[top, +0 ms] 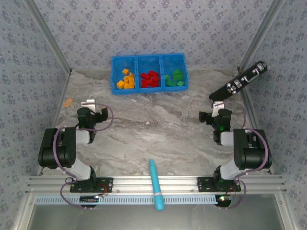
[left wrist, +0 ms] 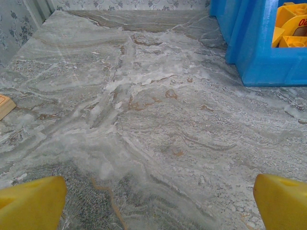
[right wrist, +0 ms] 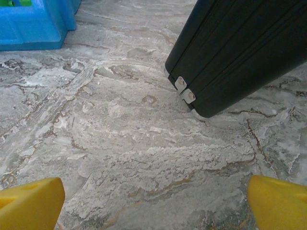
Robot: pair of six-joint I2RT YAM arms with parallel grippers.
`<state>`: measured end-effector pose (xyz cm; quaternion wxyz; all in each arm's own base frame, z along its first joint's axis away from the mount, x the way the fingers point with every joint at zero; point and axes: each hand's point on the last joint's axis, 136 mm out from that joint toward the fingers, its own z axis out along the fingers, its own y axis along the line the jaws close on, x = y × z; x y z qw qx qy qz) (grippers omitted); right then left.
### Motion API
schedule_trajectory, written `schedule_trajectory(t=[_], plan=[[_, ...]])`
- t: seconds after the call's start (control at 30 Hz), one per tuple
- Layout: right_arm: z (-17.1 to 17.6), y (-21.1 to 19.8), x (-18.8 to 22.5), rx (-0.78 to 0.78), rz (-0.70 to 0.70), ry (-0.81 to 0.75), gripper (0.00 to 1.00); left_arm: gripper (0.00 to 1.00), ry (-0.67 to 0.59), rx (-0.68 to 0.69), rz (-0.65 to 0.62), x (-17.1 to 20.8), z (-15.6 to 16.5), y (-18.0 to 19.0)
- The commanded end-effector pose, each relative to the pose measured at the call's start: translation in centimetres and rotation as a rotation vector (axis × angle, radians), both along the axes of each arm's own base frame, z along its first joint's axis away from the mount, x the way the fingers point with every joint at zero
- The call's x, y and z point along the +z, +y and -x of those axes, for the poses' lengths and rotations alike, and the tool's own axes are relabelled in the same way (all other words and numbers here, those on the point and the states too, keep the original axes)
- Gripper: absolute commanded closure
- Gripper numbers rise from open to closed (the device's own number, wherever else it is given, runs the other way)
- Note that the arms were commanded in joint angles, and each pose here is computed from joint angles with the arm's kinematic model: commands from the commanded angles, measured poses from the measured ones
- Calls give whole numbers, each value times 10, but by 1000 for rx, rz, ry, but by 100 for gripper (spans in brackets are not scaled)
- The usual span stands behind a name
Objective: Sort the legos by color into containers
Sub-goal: Reset both arms
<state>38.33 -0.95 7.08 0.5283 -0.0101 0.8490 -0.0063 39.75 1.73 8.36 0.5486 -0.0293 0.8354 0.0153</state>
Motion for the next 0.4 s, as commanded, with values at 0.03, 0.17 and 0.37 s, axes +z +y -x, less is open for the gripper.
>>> schedule_trajectory(t=[0.03,0.17,0.37], plan=[[-8,-4,11,-26,6,-40,0,0,-13,-14,15,4,-1,-4],[-9,-4,11,-25,5,-35,0,0,-12,-13,16,4,-1,-4],[-8,-4,11,-27,15,-39,0,0,-12,-12,15,4,-1,-3]])
